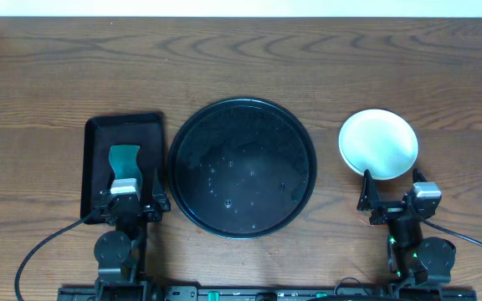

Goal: Clean dirty plates on tray and stack at the side

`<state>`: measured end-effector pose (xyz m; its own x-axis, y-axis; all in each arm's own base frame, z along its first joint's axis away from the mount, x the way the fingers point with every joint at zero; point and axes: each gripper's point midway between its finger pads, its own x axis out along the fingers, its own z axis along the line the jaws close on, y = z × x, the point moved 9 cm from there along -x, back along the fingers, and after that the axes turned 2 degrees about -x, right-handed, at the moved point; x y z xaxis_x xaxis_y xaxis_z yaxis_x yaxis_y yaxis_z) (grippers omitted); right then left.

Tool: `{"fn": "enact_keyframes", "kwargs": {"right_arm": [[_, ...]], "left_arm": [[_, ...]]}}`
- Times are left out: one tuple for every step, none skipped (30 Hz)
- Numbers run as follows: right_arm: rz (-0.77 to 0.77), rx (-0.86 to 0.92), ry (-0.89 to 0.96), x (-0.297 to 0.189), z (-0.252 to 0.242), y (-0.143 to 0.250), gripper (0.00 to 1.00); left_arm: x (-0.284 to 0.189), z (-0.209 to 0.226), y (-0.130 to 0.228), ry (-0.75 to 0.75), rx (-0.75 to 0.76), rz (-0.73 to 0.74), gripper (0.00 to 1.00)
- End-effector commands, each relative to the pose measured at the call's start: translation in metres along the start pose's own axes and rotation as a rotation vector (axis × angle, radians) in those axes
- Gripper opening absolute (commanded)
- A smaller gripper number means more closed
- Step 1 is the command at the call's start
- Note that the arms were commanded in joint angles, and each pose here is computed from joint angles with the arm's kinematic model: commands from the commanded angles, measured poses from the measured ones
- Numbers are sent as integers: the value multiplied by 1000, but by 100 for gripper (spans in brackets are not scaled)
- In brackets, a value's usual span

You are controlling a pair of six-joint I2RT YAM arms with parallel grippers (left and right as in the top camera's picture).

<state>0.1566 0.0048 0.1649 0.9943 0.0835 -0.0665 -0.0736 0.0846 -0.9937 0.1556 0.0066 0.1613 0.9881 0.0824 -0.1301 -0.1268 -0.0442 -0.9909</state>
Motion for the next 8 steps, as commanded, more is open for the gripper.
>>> {"fn": "enact_keyframes", "kwargs": {"right_arm": [[0,-8,-3,0,1,0,99],[0,-8,-3,0,1,0,99],[0,-8,-3,0,1,0,99],[0,-8,-3,0,1,0,99],[0,-8,-3,0,1,0,99],[0,-8,-3,0,1,0,99],[0,-8,-3,0,1,0,99],[0,-8,-3,0,1,0,99]], "left_arm": [[2,0,15,-3,22,56,92],[2,0,15,-3,22,56,92],[2,0,15,-3,22,56,92],[2,0,15,-3,22,56,92],[2,0,15,-3,22,56,92],[2,0,15,-3,22,56,92],[2,0,15,-3,22,56,93],[2,0,15,-3,22,56,92]]}}
